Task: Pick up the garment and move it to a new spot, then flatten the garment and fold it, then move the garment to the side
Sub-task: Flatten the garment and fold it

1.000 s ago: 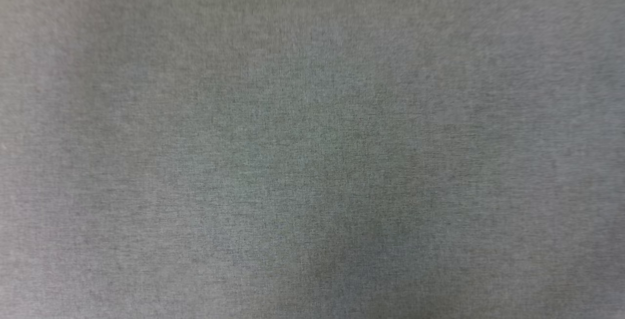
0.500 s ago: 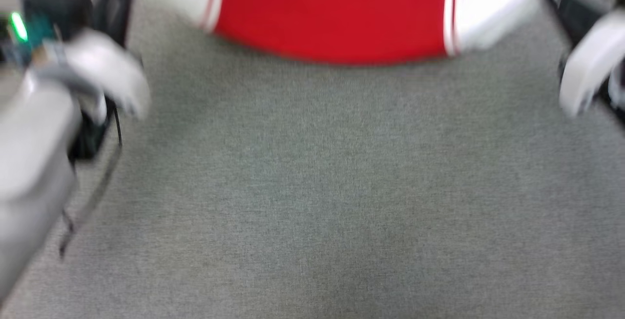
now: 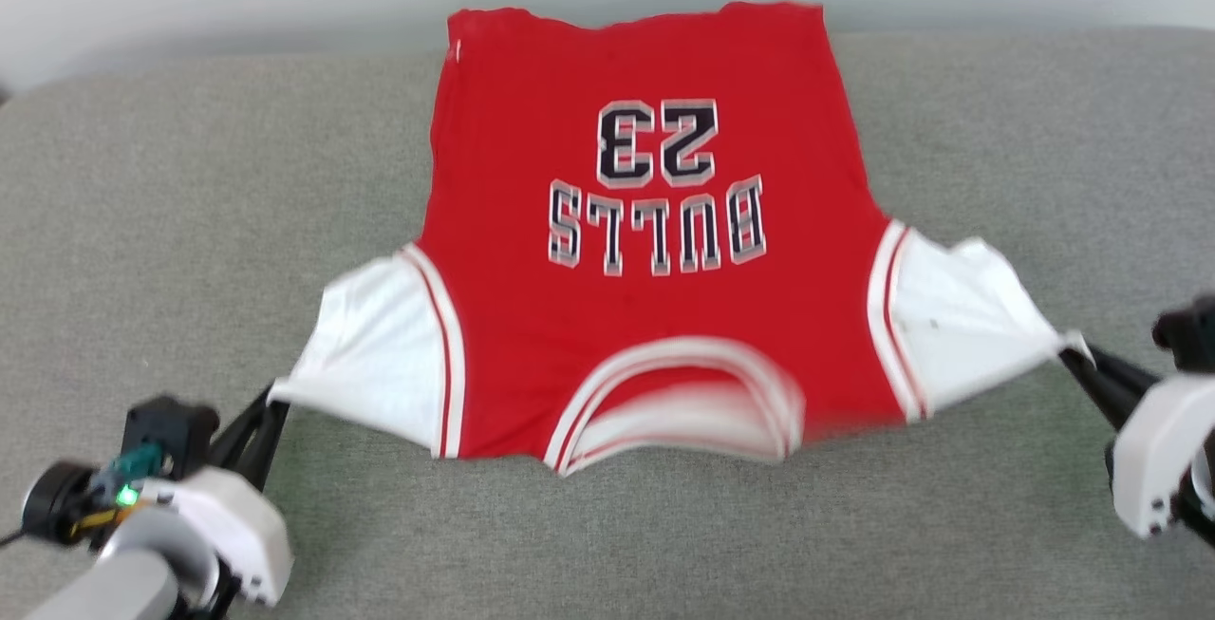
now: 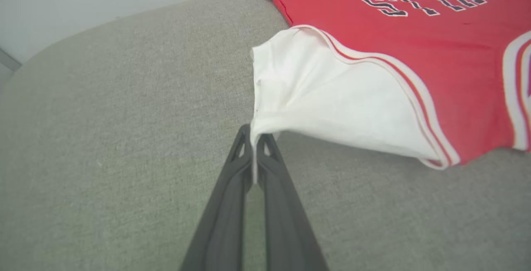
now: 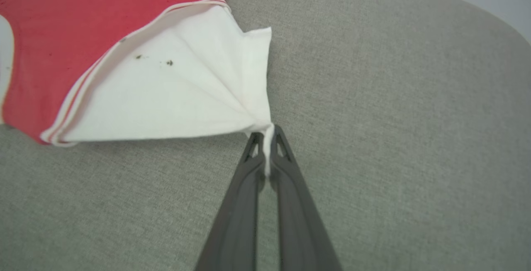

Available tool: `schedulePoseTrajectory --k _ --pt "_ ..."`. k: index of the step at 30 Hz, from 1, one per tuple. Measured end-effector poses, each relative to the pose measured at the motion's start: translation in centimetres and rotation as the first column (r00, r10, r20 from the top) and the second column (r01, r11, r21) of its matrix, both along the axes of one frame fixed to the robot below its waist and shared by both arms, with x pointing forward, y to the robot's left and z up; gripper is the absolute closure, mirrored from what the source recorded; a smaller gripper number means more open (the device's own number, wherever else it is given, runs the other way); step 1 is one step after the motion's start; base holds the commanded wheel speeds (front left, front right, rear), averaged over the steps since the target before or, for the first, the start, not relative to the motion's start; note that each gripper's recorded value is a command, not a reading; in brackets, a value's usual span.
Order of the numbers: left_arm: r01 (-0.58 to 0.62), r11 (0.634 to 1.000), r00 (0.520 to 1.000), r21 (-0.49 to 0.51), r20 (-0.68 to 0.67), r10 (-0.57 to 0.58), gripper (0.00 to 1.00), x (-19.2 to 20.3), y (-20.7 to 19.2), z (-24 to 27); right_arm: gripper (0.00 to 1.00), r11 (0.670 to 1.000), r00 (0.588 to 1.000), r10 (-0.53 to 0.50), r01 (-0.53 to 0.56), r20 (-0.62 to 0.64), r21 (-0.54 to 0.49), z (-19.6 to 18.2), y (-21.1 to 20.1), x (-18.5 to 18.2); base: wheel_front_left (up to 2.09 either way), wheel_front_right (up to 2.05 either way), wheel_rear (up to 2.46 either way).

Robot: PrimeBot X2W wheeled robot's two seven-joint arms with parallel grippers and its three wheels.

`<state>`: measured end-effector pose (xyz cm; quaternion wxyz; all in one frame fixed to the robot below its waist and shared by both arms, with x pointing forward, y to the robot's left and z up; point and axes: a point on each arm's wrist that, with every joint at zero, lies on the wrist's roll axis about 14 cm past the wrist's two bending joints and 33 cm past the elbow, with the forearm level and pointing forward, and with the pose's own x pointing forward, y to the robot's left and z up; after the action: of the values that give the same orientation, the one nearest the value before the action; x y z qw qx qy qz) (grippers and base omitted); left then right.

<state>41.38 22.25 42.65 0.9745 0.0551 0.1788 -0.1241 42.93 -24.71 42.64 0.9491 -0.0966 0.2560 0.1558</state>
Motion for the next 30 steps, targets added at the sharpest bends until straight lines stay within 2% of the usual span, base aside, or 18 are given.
schedulePoseTrajectory --k 3,7,14,20,23,24,25,26,30 --pt "-0.029 0.999 0.999 0.024 -0.041 0.03 1.0 -2.4 1.3 -0.9 1.0 0.999 0.998 -0.044 0.045 -0.055 0.007 -1.2 -1.2 -3.0 0.0 0.0 0.0" --pt "-0.048 0.999 0.992 0.003 -0.121 0.048 1.0 -6.2 1.7 -2.3 1.0 0.998 0.983 -0.066 0.066 -0.172 -0.005 -3.7 -1.9 -8.2 0.0 0.0 0.0" --pt "-0.053 0.999 0.968 0.004 -0.247 0.052 1.0 -11.6 1.9 -4.6 1.0 0.995 0.947 -0.102 0.102 -0.304 -0.017 -5.5 -2.8 -14.1 0.0 0.0 0.0" --pt "-0.066 0.998 0.963 -0.01 -0.262 0.062 1.0 -12.7 1.8 -4.6 1.0 0.994 0.908 -0.112 0.111 -0.403 -0.027 -6.2 -2.8 -17.4 0.0 0.0 0.0" --pt "-0.07 0.997 0.963 -0.015 -0.261 0.064 1.0 -12.9 1.6 -4.5 1.0 0.993 0.899 -0.111 0.115 -0.424 -0.016 -6.1 -2.3 -17.8 0.0 0.0 0.0" --pt "-0.07 0.997 0.963 -0.015 -0.262 0.064 1.0 -12.9 1.5 -4.5 0.81 0.993 0.903 -0.111 0.119 -0.416 -0.006 -5.9 -2.1 -17.5 0.0 0.0 0.0" --pt "-0.068 0.998 0.964 -0.014 -0.259 0.062 1.0 -12.8 1.4 -4.4 0.13 0.992 0.908 -0.112 0.125 -0.404 0.005 -5.5 -1.9 -17.0 0.0 0.0 0.0" --pt "-0.062 0.998 0.965 -0.014 -0.256 0.056 1.0 -12.8 1.3 -4.3 0.0 0.991 0.913 -0.116 0.131 -0.392 0.012 -5.1 -1.8 -16.5 0.0 0.0 0.0" --pt "-0.048 0.999 0.97 -0.015 -0.24 0.043 1.0 -12.1 0.5 -4.0 0.0 0.991 0.942 -0.128 0.132 -0.309 -0.007 -2.7 -2.6 -13.6 0.0 0.0 0.0"
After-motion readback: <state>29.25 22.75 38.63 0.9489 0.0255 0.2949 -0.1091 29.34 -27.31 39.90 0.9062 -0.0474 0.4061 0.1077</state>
